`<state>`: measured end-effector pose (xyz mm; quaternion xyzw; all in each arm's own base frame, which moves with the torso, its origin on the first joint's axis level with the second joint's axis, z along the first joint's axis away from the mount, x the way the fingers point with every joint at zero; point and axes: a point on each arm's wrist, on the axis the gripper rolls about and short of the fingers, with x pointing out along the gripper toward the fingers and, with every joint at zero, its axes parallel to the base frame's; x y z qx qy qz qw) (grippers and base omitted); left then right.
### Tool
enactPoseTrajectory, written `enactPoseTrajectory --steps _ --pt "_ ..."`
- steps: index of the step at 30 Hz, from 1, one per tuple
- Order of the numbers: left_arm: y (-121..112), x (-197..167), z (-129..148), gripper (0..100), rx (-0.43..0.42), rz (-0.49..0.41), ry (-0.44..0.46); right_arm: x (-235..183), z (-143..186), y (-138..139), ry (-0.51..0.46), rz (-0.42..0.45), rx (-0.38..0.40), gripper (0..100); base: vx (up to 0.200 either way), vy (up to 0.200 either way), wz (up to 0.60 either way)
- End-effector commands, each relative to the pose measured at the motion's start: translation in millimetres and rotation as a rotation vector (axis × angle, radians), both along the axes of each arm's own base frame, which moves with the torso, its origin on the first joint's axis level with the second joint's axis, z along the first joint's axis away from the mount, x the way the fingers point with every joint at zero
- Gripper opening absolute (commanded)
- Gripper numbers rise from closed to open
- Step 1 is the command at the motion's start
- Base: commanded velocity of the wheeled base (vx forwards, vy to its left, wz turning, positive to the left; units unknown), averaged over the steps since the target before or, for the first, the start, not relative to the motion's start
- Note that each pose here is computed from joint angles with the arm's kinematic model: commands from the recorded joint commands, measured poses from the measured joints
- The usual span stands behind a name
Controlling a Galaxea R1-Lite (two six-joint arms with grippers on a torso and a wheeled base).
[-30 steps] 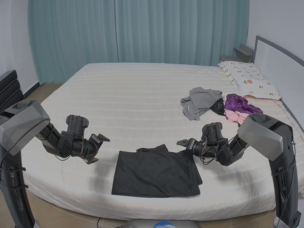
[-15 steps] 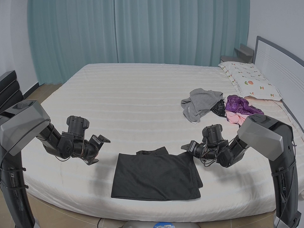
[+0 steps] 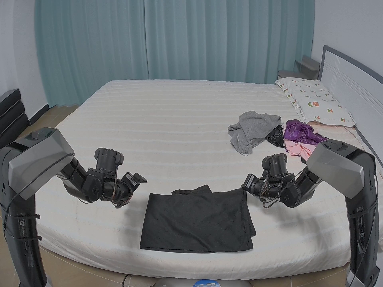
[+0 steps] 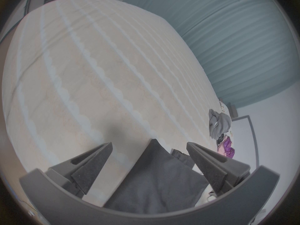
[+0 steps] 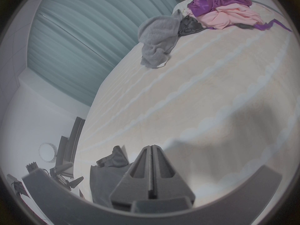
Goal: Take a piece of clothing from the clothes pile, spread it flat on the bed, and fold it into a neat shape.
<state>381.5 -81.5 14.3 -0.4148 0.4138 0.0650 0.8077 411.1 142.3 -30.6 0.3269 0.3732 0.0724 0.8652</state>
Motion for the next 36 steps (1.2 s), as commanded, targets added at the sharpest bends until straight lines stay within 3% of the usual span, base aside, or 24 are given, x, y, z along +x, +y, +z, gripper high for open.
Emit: enactPoseTrajectory --steps 1,11,22,26,27,33,36 --pt "-18 7 -15 100 0.053 -0.058 -0.002 0 1 -10 0.002 -0.033 -0.013 0 0.0 0.0 0.0" --pt "-55 29 -32 100 0.115 -0.074 -0.052 -1 0 -9 0.003 -0.034 -0.013 0 0.0 0.0 0.0" --pt "-59 35 -42 100 0.178 -0.086 -0.066 -2 -1 -8 0.008 -0.031 -0.015 0 0.0 0.0 0.0" --pt "-72 35 -46 100 0.193 -0.128 -0.075 -2 0 -8 0.009 -0.035 -0.009 0 0.0 0.0 0.0" --pt "-73 35 -47 0 0.203 -0.142 -0.076 -2 0 -8 0.009 -0.034 -0.009 0 0.0 0.0 0.0" --pt "-77 33 -49 0 0.219 -0.155 -0.076 -2 -1 -8 0.011 -0.034 -0.009 0 0.0 0.0 0.0" --pt "-72 35 -51 0 0.246 -0.114 -0.081 -2 0 -8 0.005 -0.035 -0.008 0 0.0 0.0 0.0"
